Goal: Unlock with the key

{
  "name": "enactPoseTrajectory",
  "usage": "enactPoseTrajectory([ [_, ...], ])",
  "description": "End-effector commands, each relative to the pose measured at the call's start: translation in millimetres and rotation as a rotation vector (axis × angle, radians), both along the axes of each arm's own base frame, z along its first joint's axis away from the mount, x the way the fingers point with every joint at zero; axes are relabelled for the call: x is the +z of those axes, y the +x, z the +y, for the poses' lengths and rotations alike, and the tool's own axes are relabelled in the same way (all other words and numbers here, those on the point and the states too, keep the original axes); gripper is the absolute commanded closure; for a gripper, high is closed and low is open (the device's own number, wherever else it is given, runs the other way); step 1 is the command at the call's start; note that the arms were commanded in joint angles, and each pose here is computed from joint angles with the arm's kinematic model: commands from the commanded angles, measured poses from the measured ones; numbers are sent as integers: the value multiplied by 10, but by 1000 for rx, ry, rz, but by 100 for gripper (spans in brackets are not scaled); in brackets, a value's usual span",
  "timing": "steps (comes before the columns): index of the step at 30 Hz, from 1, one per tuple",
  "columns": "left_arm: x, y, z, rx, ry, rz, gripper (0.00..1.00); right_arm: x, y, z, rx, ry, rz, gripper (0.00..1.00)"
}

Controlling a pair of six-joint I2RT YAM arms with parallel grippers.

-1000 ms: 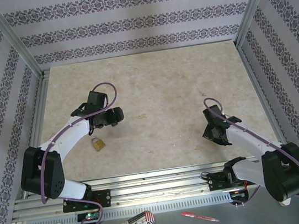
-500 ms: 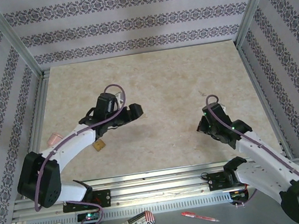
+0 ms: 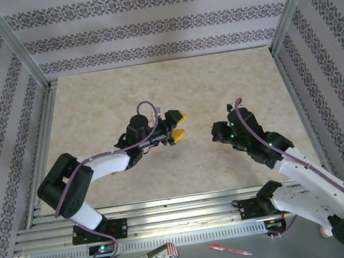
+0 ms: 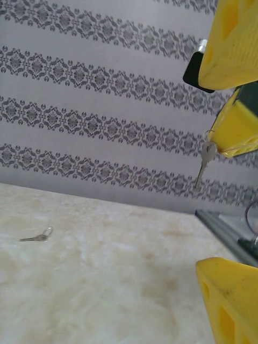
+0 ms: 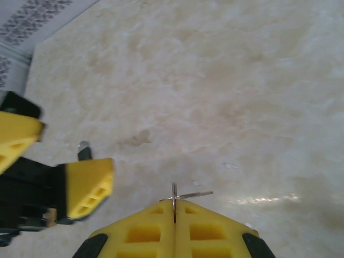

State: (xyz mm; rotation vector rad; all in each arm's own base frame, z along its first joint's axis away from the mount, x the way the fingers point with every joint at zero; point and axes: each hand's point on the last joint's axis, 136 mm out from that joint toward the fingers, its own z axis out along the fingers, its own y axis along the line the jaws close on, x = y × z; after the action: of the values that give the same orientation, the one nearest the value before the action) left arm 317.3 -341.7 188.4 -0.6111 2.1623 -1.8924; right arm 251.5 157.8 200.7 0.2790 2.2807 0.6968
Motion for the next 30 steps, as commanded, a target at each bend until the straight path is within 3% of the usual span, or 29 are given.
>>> enactPoseTrajectory([
  [1, 468, -113, -169, -36, -197, 24, 17, 240, 89, 239, 57, 57, -87, 100],
  [8, 393, -206, -361, -67, -298, 137, 15, 297, 122, 543, 142, 111, -154, 100],
  [19, 230, -145, -409, -31, -307, 193, 16, 301, -3, 755, 233, 189, -206, 100],
  [30, 146, 11, -296, 16, -293, 175, 34, 179, -217, 768, 266, 217, -210, 100],
])
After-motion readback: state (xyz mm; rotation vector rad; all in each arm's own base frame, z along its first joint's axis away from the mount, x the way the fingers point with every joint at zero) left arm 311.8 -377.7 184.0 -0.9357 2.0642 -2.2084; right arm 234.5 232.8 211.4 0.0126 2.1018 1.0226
